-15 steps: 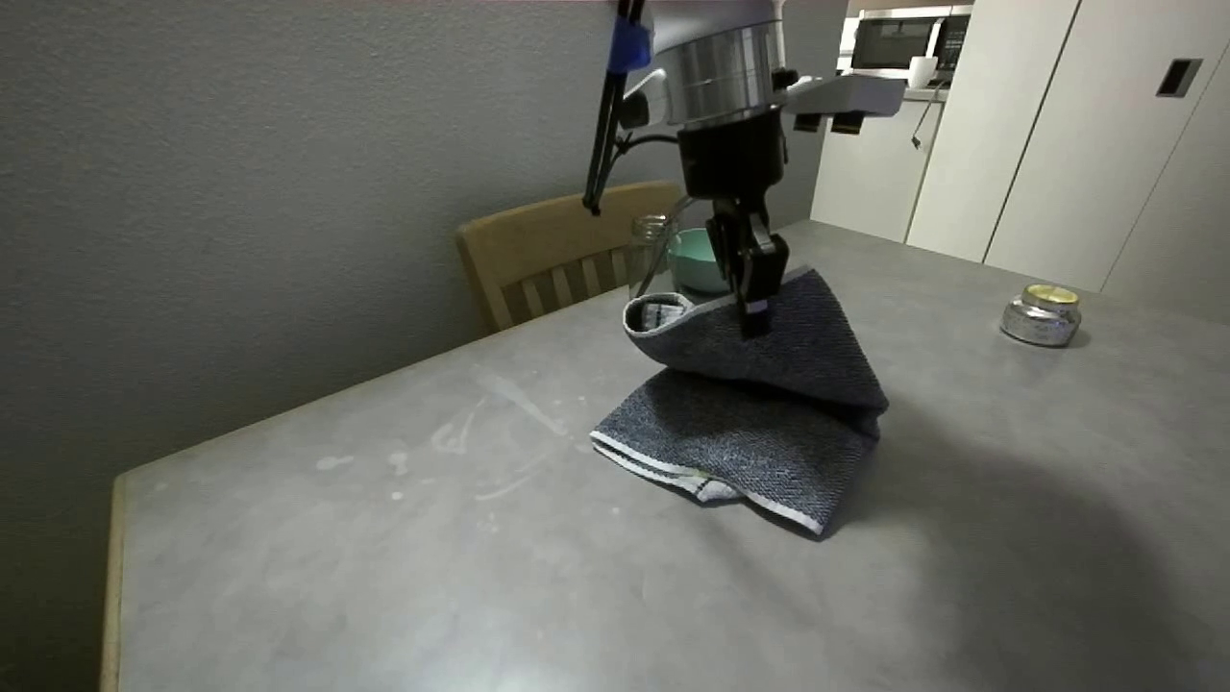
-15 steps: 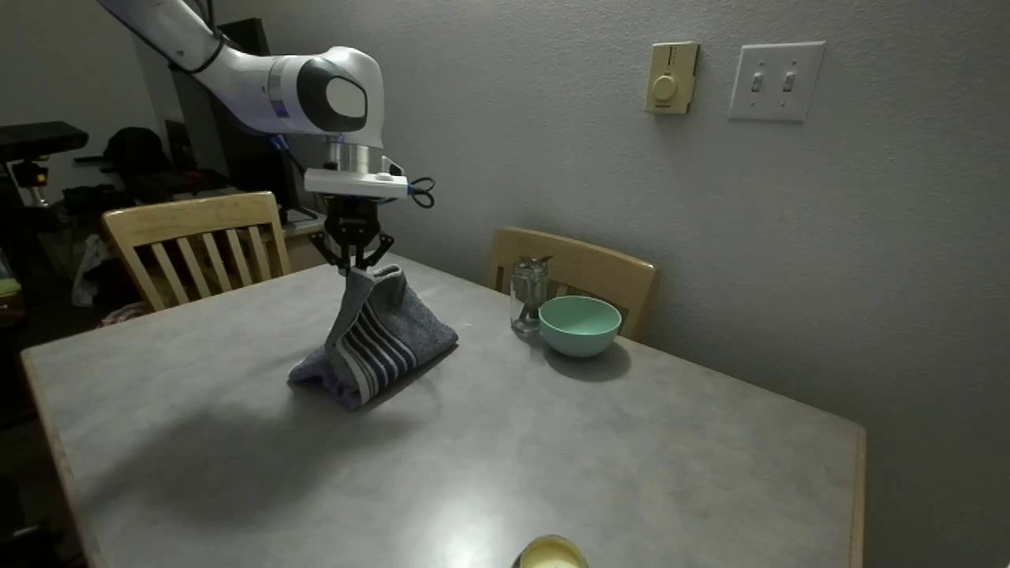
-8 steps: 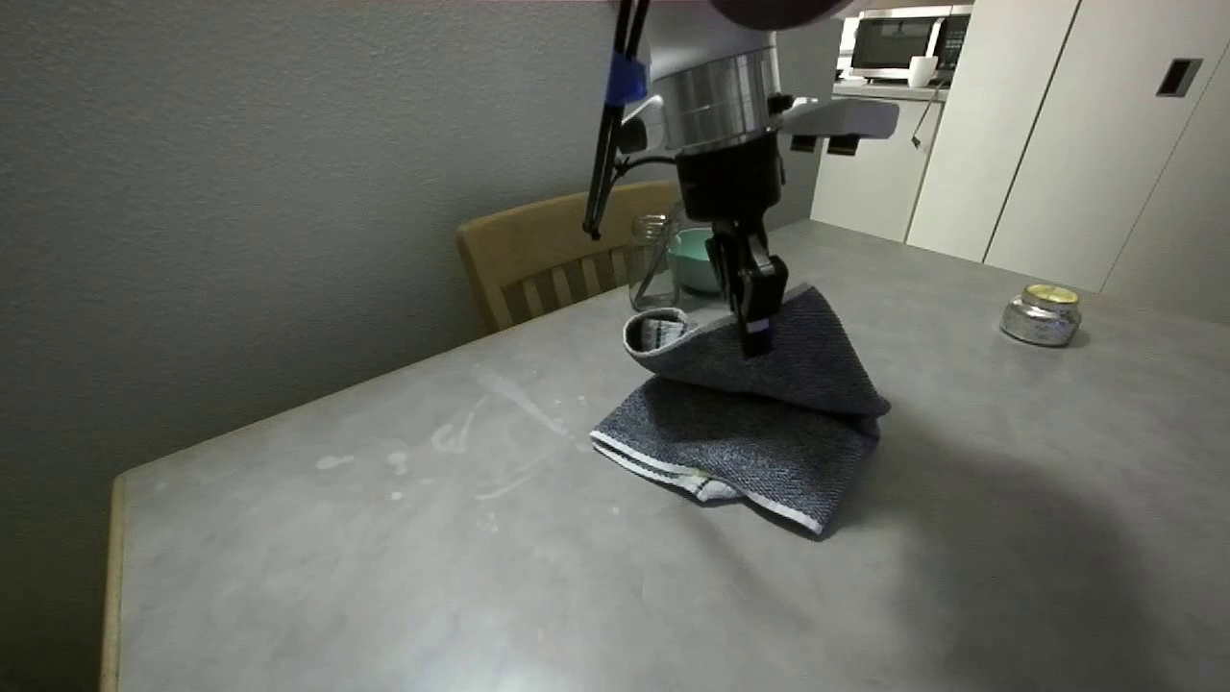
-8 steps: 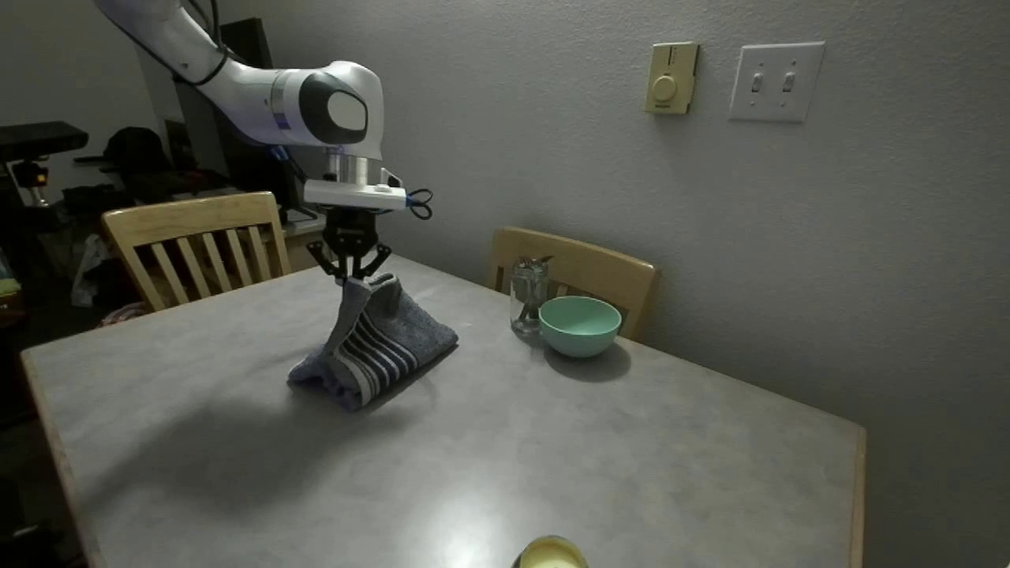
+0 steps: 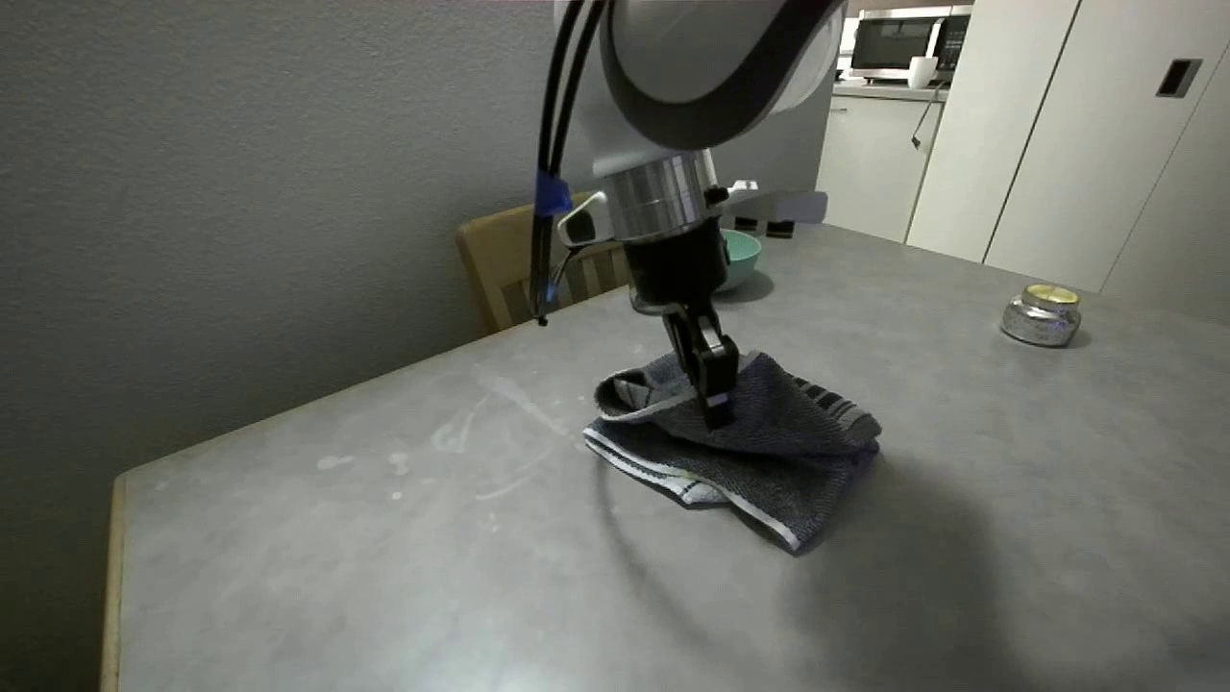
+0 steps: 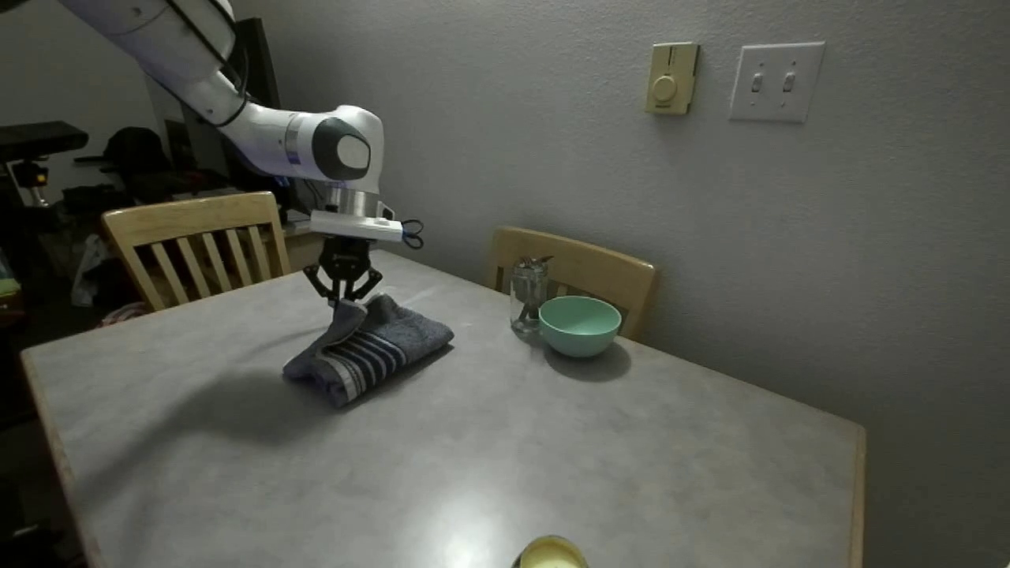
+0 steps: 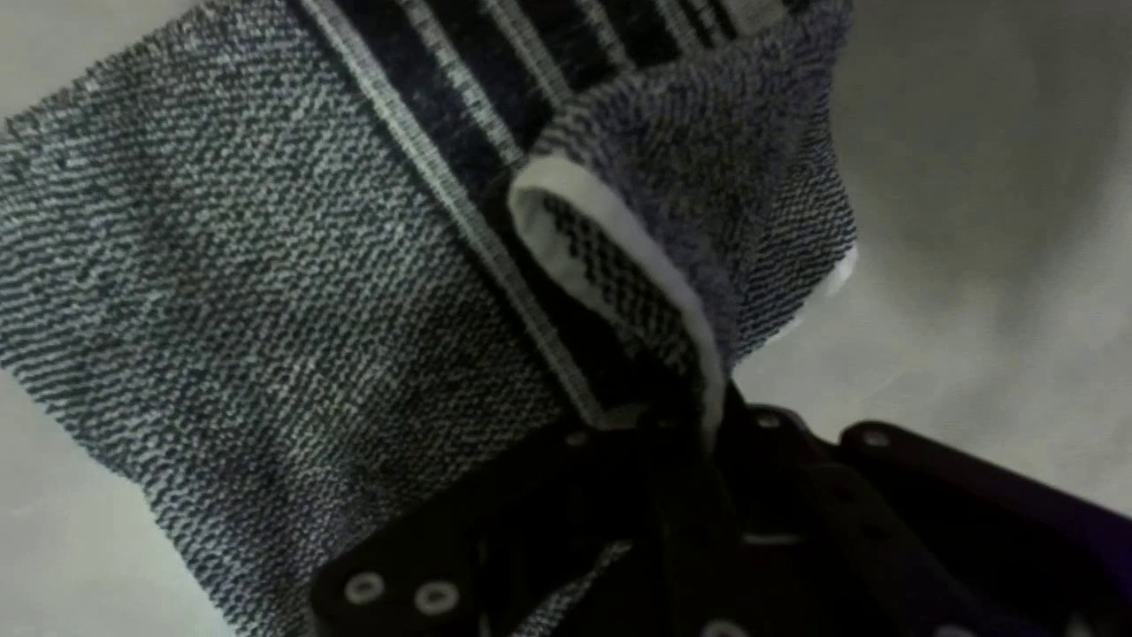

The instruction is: Fold the towel in half from right to left

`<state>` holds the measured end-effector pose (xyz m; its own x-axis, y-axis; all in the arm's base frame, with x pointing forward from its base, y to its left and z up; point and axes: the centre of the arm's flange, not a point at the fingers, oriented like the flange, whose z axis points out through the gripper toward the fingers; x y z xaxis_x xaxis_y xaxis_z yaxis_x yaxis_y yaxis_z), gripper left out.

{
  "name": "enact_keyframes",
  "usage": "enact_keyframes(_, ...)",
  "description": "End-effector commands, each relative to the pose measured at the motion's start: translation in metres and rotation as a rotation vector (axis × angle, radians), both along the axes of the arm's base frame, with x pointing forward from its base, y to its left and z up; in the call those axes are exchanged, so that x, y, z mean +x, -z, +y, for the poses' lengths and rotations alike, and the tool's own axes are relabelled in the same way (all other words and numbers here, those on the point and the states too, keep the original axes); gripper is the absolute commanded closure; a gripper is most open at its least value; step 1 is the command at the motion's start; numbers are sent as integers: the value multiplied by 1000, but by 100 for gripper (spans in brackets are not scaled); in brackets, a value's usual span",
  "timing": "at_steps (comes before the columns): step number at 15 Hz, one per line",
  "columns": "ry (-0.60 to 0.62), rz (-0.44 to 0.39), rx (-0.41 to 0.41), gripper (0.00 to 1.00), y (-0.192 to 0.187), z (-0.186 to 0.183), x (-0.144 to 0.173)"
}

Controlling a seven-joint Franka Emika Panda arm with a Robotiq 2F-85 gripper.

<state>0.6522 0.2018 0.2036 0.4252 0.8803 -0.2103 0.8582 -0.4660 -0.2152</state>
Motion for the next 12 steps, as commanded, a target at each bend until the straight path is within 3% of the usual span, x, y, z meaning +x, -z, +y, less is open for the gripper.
enact_keyframes(1,-46,61,6,68,13,21,28)
enact_keyframes(3,-60,82,5,61,17,26,31)
enact_keyframes(7,-79,109,-1,30,11,35,35)
enact_keyframes(11,-80,105,-37,2,-23,45,31)
enact_keyframes(12,-79,101,-47,1,-32,48,30)
